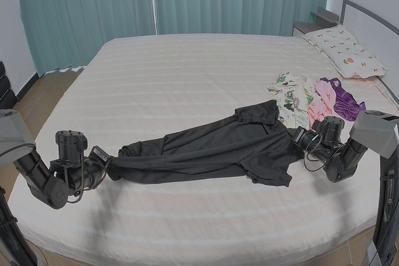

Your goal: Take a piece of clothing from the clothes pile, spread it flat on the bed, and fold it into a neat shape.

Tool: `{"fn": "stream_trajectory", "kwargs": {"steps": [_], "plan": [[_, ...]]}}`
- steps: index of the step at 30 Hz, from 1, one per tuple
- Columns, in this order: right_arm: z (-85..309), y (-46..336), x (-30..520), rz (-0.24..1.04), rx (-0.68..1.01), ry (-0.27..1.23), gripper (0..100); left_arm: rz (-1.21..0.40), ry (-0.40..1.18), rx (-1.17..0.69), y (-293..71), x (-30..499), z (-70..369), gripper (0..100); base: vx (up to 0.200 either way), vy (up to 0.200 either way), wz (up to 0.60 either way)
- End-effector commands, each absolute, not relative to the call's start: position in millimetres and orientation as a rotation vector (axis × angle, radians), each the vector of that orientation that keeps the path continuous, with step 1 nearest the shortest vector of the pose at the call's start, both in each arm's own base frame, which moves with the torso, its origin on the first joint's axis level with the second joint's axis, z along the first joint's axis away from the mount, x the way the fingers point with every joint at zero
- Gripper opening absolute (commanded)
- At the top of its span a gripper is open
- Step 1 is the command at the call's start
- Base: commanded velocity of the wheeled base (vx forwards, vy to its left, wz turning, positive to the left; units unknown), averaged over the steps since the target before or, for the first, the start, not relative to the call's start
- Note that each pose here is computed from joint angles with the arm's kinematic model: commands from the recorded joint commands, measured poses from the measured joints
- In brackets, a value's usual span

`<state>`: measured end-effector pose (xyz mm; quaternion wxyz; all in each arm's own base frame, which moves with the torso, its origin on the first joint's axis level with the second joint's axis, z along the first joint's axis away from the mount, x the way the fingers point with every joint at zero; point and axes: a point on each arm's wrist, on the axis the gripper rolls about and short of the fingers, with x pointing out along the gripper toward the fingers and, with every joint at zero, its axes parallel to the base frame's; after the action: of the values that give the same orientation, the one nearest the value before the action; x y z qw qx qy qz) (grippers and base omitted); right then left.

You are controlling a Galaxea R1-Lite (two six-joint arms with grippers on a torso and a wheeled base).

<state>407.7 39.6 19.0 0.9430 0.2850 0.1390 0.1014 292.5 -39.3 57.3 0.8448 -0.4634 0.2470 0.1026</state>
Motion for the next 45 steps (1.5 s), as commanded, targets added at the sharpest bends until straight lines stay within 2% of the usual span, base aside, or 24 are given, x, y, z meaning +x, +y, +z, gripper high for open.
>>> {"fn": "stream_trajectory", "kwargs": {"steps": [1, 8, 9, 13, 18, 23, 24, 27, 31, 35, 38, 41, 45], "plan": [[-3.9, 52.8, 417.1, 0.211, 0.592, 0.311, 0, 0.235, 0.545, -0.98, -39.4, 293.9, 42.3, 0, 0.0, 0.0, 0.0], [-4.5, 52.7, 422.2, 0.205, 0.633, 0.306, 0, 0.23, 0.545, -0.987, -39.5, 293.7, 40.5, 0, 0.0, 0.0, 0.0], [-4.5, 52.7, 422.2, 0.205, 0.633, 0.306, 100, 0.23, 0.545, -0.987, -39.5, 293.7, 40.5, 0, 0.0, 0.0, 0.0], [-2.6, 48.3, 418.0, 0.197, 0.637, 0.307, 100, 0.229, 0.546, -0.99, -39.5, 293.7, 40.5, 0, 0.0, 0.0, 0.0], [16.0, 25.2, 404.1, 0.15, 0.649, 0.308, 100, 0.226, 0.544, -0.991, -39.9, 293.5, 41.4, 0, 0.0, 0.0, 0.0], [19.0, 13.3, 398.0, 0.118, 0.656, 0.309, 100, 0.226, 0.546, -0.991, -39.9, 293.0, 41.5, 0, 0.0, 0.0, 0.0], [21.6, -2.5, 394.5, 0.082, 0.664, 0.301, 100, 0.226, 0.55, -0.99, -40.2, 292.0, 40.9, 0, 0.0, 0.0, 0.0], [17.9, -4.6, 386.6, 0.07, 0.686, 0.327, 100, 0.224, 0.549, -0.99, -40.3, 291.9, 41.3, 0, 0.0, 0.0, 0.0], [23.1, 2.8, 361.6, 0.148, 0.716, 0.397, 100, 0.223, 0.548, -0.991, -40.2, 291.9, 41.8, 0, 0.0, 0.0, 0.0], [28.3, 13.3, 332.3, 0.315, 0.725, 0.505, 100, 0.223, 0.548, -0.991, -40.2, 291.9, 41.8, 0, 0.0, 0.0, 0.0], [25.4, 19.5, 324.6, 0.346, 0.688, 0.533, 100, 0.222, 0.546, -0.991, -40.2, 291.8, 42.2, 0, 0.0, 0.0, 0.0], [15.5, 32.8, 313.2, 0.404, 0.582, 0.582, 100, 0.222, 0.545, -0.991, -40.2, 291.7, 42.7, 0, 0.0, 0.0, 0.0], [12.1, 48.8, 309.2, 0.452, 0.55, 0.615, 100, 0.221, 0.545, -0.99, -40.2, 291.7, 42.7, 0, 0.0, 0.0, 0.0]]}}
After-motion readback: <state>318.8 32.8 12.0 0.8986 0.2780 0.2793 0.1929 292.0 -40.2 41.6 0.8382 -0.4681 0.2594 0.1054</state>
